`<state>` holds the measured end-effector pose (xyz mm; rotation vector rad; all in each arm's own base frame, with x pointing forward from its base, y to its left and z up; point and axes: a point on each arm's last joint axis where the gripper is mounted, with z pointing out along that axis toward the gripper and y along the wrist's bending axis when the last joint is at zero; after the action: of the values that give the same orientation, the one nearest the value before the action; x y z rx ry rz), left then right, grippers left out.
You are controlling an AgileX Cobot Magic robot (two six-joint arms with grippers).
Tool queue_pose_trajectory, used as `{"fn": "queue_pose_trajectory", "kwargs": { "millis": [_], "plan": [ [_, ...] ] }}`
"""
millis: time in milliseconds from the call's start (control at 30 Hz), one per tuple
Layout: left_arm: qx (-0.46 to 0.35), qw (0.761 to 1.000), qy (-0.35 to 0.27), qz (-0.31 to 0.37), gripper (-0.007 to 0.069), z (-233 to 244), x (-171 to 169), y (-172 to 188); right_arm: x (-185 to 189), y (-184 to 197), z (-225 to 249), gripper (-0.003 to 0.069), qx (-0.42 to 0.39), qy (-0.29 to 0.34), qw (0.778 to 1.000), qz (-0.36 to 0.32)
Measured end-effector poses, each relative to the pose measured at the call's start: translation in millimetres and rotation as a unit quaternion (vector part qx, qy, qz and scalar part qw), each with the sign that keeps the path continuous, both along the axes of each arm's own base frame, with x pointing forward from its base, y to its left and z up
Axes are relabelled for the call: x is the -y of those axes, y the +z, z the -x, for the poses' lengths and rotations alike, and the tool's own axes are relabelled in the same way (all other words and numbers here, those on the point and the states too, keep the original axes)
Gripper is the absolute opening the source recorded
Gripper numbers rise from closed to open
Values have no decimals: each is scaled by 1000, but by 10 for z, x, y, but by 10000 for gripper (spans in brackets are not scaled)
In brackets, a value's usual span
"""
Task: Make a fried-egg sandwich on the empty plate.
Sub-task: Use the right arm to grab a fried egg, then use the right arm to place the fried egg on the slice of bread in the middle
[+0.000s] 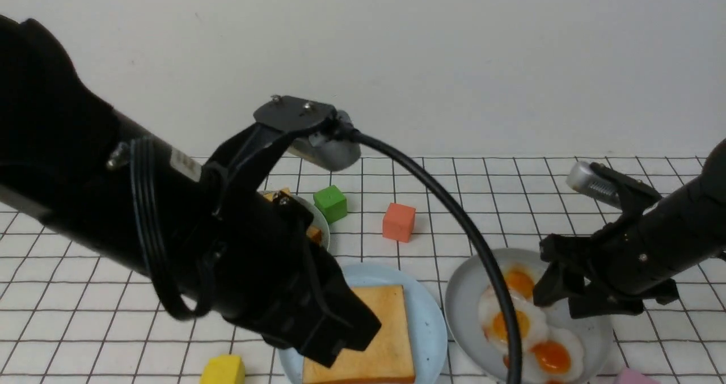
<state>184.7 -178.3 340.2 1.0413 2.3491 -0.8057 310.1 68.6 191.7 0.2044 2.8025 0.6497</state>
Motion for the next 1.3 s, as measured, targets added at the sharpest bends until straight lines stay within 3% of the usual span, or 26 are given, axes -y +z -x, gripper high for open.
{"fn": "queue_pose_trajectory", "kwargs": {
  "millis": [300, 467, 700, 867, 1167, 1300],
  "plan": [
    [8, 999, 27, -33, -13, -13, -14, -35, -6, -228, -105, 380, -5, -11, 1000, 0],
    [10, 999, 28, -33, -13, -18, -15, -35, -11, -309, -134, 295, -13, -20, 1000, -3],
    [12, 999, 29, -35, -13, -22, -18, -36, -22, -357, -140, 111, -24, -22, 999, -10],
    [14, 999, 32, -40, -13, -27, -26, -41, -25, -338, -144, 99, -23, -21, 999, -11],
    [-6, 991, 91, -100, -13, 0, -182, -72, -39, 77, -60, 52, 32, -17, 999, -29],
    [0, 982, 140, -126, -13, 105, -362, -119, -255, 336, 38, 52, 68, 17, 994, -85]
  ]
}}
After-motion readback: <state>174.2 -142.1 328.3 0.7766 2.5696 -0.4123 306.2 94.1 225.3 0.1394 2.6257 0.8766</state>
